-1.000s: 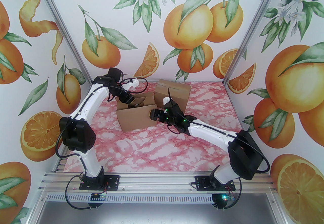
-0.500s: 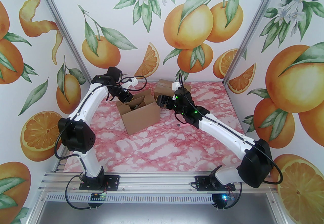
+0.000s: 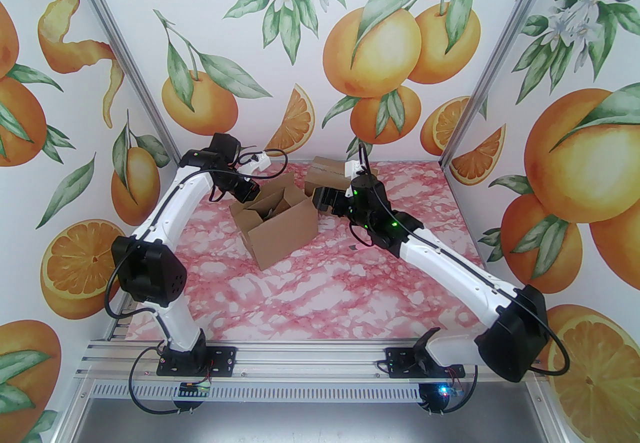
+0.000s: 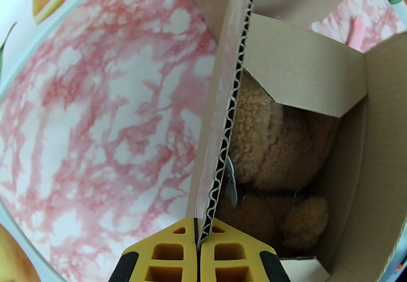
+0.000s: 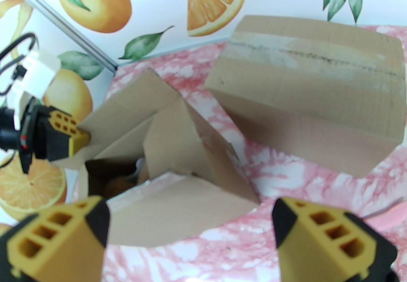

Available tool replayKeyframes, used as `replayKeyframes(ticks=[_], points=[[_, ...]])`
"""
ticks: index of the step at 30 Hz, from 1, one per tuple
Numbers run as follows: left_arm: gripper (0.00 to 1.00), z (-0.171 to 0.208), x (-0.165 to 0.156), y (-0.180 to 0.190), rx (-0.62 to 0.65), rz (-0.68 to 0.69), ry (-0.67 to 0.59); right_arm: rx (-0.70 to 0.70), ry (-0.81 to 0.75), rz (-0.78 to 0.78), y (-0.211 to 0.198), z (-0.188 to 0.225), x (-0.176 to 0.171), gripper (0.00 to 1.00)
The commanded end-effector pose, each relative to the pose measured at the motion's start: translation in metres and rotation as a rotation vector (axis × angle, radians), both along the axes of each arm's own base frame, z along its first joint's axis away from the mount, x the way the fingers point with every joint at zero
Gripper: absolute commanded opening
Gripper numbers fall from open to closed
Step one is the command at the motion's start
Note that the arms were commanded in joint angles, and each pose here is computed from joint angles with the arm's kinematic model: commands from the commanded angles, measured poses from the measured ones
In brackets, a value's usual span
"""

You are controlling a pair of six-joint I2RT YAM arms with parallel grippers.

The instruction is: Unpack the express box

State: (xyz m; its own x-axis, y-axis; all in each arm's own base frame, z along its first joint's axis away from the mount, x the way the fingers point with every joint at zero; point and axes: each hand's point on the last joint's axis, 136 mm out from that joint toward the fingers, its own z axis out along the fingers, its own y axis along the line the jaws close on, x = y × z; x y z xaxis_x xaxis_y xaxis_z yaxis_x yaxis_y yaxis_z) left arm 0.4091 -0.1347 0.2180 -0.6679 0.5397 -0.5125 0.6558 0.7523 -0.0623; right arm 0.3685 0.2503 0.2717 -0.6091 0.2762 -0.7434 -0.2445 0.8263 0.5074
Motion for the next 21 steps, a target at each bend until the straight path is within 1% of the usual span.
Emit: replayKeyframes(ticks=[1,7,14,18,21], points=[[0.0,0.02,-0.013,-0.002,-0.061,0.051,-0.018,0.017,-0.018,0.002,0.002,0.013,0.0,0.9],[0.0,0.049,-0.024,-0.002,-0.125,0.106,-0.116,0.048,-0.059,0.039,0.019,0.036,-0.002,0.89],[0.0,0.076,-0.04,-0.006,-0.156,0.145,-0.233,0.015,-0.099,0.162,0.062,0.056,-0.011,0.88],[0.0,0.088,-0.047,-0.009,-0.114,0.164,-0.303,-0.029,-0.119,0.239,0.09,0.06,-0.019,0.82],[0.0,0.095,-0.05,-0.006,-0.071,0.185,-0.36,-0.099,-0.162,0.272,0.104,0.06,-0.026,0.81]])
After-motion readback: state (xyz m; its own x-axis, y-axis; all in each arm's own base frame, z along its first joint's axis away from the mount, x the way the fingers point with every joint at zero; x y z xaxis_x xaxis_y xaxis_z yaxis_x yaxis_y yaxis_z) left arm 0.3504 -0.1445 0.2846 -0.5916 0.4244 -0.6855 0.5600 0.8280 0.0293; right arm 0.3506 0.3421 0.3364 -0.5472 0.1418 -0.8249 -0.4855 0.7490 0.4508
